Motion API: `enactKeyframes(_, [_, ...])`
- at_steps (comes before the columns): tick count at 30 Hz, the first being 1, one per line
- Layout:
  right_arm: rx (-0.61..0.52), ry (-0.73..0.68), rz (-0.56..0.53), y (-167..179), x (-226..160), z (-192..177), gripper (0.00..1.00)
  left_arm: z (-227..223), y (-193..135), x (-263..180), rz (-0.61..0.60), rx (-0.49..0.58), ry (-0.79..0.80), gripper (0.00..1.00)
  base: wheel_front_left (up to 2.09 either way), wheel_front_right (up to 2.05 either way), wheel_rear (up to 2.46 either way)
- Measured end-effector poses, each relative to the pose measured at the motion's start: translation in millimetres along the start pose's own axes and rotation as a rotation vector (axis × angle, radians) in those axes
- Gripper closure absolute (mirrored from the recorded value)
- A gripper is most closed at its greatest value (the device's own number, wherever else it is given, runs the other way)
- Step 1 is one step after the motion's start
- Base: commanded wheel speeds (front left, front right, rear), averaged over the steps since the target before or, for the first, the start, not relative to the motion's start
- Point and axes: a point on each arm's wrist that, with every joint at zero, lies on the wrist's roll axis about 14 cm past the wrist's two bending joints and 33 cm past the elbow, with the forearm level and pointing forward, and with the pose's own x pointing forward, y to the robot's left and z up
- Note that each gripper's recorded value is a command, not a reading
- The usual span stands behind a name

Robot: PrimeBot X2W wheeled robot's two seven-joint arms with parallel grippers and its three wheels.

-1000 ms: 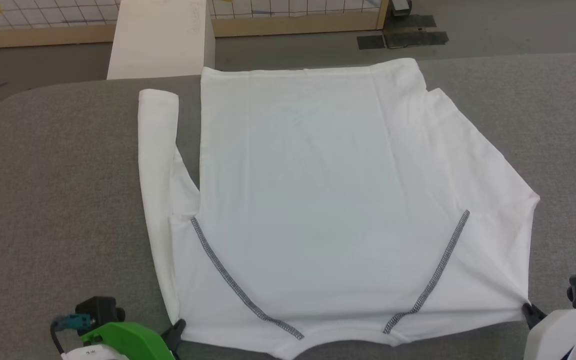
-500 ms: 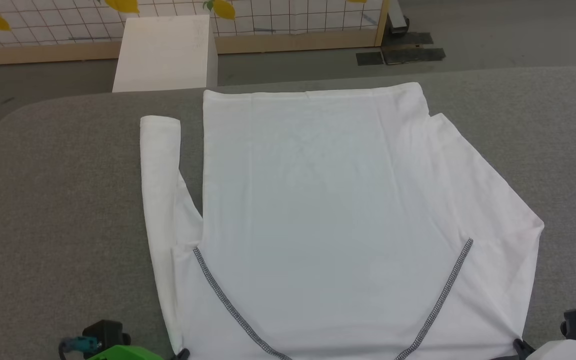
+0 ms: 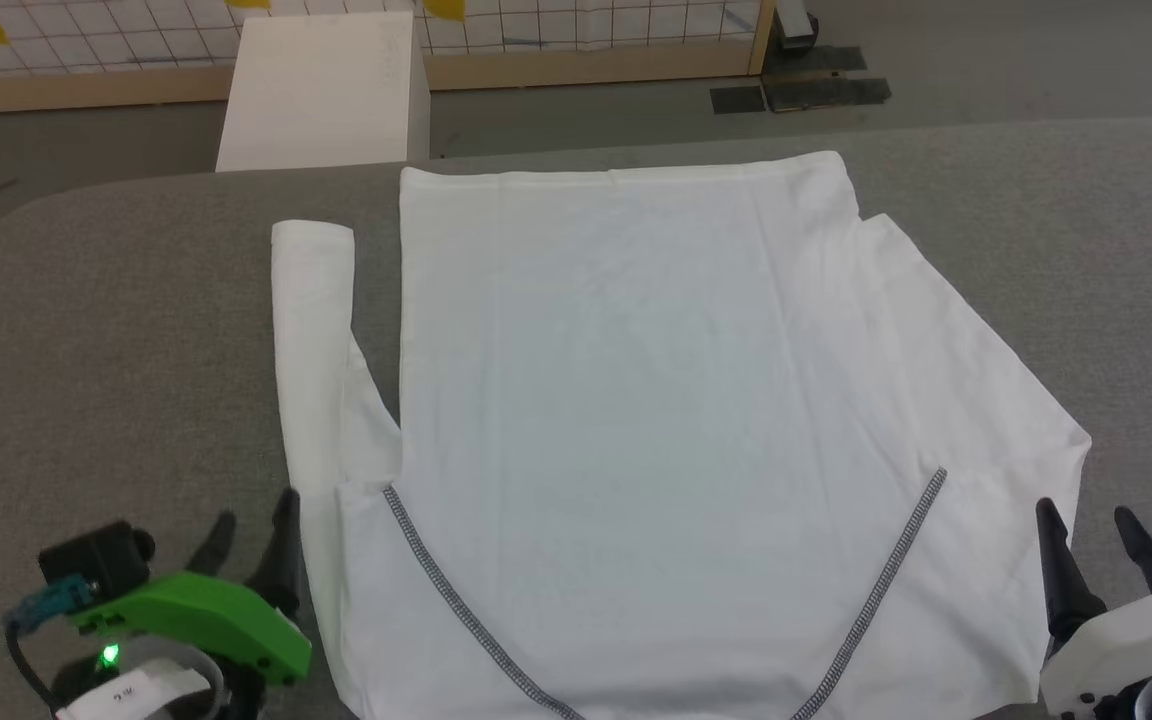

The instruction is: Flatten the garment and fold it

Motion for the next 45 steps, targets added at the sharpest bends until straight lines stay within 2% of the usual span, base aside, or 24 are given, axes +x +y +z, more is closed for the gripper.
enactKeyframes(3, [-0.013, -0.069, 0.006, 4, 7, 12, 0.0, 32, -18, 20, -0.084, 0.086, -0.101, 0.0, 0.0, 0.0, 0.0])
enactKeyframes(7, [-0.024, -0.133, 0.021, 11, 21, 26, 0.0, 66, -40, 54, -0.183, 0.224, -0.156, 0.0, 0.0, 0.0, 0.0])
enactKeyframes(11, [-0.028, -0.168, 0.042, 21, 38, 36, 0.0, 94, -51, 91, -0.225, 0.318, -0.147, 0.0, 0.0, 0.0, 0.0])
enactKeyframes(15, [-0.032, -0.189, 0.063, 31, 57, 42, 0.0, 105, -52, 131, -0.228, 0.39, -0.057, 0.0, 0.0, 0.0, 0.0])
enactKeyframes(19, [-0.02, -0.183, 0.072, 35, 75, 36, 0.0, 94, -41, 176, -0.179, 0.427, 0.128, 0.0, 0.0, 0.0, 0.0])
enactKeyframes(27, [-0.013, -0.159, 0.037, 23, 91, 20, 0.0, 41, -9, 217, -0.022, 0.365, 0.449, 0.0, 0.0, 0.0, 0.0])
enactKeyframes(33, [-0.023, -0.135, 0.005, 12, 94, 10, 0.0, 15, -11, 238, -0.001, 0.342, 0.514, 0.0, 0.0, 0.0, 0.0])
enactKeyframes(40, [-0.036, -0.146, -0.008, 7, 94, 11, 0.0, 9, 0, 252, 0.069, 0.431, 0.529, 0.0, 0.0, 0.0, 0.0])
enactKeyframes(41, [-0.037, -0.153, -0.008, 7, 94, 12, 0.0, 9, 1, 253, 0.079, 0.438, 0.533, 0.54, 0.0, 0.0, 0.0])
enactKeyframes(42, [-0.039, -0.161, -0.009, 7, 93, 15, 0.0, 9, 3, 253, 0.092, 0.449, 0.532, 0.72, 0.0, 0.0, 0.0])
enactKeyframes(43, [-0.04, -0.172, -0.007, 7, 93, 17, 0.0, 10, 5, 253, 0.104, 0.46, 0.533, 1.0, 0.0, 0.0, 0.0])
enactKeyframes(45, [-0.043, -0.196, -0.001, 10, 91, 23, 0.0, 14, 8, 251, 0.122, 0.463, 0.528, 1.0, 0.0, 0.0, 0.0])
